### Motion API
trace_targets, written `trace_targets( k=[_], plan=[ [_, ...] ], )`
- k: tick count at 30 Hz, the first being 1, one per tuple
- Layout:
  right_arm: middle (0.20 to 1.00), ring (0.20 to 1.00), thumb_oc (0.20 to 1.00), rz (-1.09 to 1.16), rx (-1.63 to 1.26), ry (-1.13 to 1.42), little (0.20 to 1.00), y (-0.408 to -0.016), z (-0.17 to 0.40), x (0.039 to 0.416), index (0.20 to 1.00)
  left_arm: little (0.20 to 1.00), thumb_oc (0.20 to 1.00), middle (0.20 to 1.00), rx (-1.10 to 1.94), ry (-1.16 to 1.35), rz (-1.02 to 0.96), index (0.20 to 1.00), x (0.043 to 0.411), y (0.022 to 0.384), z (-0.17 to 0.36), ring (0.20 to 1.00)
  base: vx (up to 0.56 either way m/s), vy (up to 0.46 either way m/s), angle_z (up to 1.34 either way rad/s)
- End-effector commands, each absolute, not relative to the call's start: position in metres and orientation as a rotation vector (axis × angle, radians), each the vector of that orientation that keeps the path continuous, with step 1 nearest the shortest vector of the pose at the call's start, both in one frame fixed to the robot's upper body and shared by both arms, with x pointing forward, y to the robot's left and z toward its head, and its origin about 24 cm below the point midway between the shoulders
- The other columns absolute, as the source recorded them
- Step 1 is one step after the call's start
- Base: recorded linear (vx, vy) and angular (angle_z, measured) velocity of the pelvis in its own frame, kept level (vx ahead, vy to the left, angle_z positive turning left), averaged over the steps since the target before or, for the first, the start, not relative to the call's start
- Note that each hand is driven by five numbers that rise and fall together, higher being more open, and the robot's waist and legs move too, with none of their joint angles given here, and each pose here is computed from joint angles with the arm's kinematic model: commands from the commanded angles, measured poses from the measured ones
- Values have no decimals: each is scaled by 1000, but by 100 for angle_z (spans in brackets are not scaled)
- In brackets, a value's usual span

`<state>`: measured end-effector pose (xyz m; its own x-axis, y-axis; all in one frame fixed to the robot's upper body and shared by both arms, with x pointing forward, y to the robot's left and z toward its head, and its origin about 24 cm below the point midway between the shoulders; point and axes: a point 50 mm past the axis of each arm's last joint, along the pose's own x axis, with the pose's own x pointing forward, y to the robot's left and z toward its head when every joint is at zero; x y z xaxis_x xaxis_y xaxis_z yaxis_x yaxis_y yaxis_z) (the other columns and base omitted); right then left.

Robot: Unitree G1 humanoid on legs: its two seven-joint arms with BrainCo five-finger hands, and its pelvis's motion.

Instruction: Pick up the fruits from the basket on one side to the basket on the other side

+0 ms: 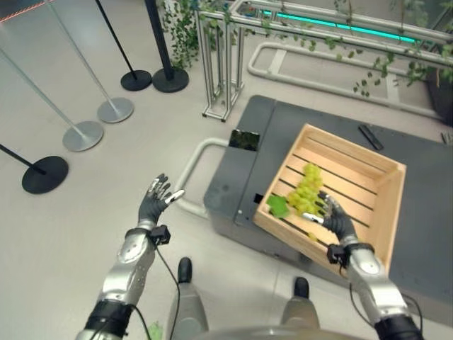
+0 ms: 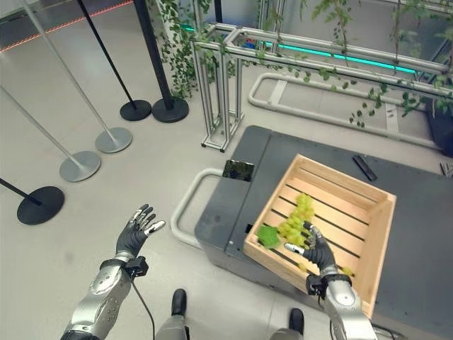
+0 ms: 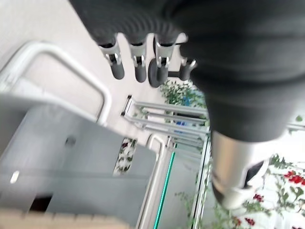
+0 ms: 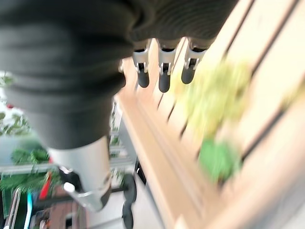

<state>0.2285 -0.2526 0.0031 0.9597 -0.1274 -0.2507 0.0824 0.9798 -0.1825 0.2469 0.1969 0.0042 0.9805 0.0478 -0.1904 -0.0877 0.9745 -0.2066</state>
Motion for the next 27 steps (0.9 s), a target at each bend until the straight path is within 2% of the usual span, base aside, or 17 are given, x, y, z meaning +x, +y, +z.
trace_targets(
  k=[1,13,27],
  plan=[
    [1000,1000,1000,-103,-175,155,1000,-251,23,234,1000,1000,1000,1000,-199,34,80,1000,258,210,33,1000,34,-395,-22],
    [1000,1000,1000,-136,-273,196,1000,-272,23,226,1000,1000,1000,1000,-278,84,88,1000,249,196,19,1000,33,-260,29],
    [1000,1000,1000,-123,-295,228,1000,-273,20,235,1000,1000,1000,1000,-252,114,74,1000,241,196,12,1000,58,-37,8]
  ],
)
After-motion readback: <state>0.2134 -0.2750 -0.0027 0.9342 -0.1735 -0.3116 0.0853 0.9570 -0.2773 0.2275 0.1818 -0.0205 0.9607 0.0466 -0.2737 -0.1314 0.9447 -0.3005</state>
